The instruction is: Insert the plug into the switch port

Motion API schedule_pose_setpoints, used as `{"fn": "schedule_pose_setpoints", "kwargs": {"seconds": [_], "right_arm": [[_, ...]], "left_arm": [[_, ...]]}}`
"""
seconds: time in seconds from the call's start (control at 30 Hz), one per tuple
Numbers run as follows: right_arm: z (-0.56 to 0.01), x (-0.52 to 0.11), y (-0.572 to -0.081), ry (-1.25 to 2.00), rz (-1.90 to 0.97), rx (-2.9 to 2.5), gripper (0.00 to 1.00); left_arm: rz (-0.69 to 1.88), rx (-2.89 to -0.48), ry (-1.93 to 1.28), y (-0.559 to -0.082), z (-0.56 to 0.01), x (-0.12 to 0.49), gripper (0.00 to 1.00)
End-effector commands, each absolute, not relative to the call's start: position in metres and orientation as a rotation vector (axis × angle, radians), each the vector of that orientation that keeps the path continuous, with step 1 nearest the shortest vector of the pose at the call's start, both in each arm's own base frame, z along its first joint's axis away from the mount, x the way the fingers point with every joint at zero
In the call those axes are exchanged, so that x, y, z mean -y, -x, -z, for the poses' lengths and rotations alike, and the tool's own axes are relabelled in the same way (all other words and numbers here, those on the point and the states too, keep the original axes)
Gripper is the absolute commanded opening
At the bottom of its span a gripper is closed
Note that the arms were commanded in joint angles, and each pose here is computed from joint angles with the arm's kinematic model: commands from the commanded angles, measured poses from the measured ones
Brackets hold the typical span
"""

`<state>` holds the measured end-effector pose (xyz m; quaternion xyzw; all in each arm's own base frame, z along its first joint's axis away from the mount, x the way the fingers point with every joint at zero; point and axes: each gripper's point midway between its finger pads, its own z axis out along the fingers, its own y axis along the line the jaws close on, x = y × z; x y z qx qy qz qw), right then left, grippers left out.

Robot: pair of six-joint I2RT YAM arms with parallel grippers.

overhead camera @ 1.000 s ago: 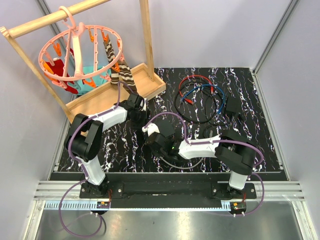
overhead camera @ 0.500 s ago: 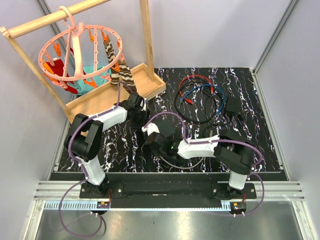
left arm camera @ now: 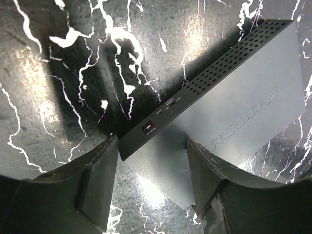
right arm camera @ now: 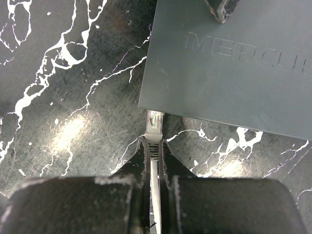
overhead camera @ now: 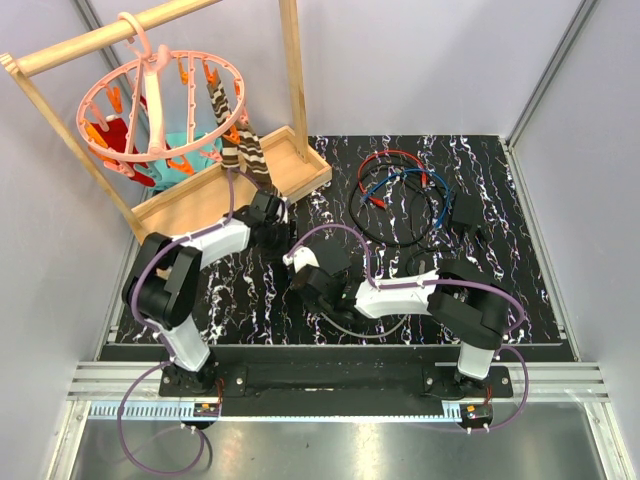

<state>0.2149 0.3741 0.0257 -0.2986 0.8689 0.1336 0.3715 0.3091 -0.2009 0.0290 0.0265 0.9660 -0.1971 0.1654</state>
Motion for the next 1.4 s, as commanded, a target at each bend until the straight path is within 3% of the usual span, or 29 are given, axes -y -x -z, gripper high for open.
{"fn": "schedule_pose_setpoints", "kwargs": {"seconds": [0.0, 0.33, 0.7, 1.37], "right_arm": [[-0.068, -0.394, -0.234, 0.712, -0.397, -2.074, 0.00], [-0.086, -0.400, -0.242, 0.753, -0.389, -1.977, 0.00], [-0.113, -0.425, -0.249, 0.938, -0.407, -1.852, 0.00], [-0.158, -0.443, -0.281, 0.730, -0.491, -1.715, 0.00]], "left_arm": [[0.510, -2.970, -0.014, -0.243, 0.000, 0.183, 0.59], [0.530, -3.028, 0.022, -0.189, 0.009, 0.174, 0.56], [0.568, -3.027, -0.030, -0.168, 0.006, 0.176, 0.53], [0.798, -3.004, -0.122, -0.136, -0.014, 0.211, 0.51]]}}
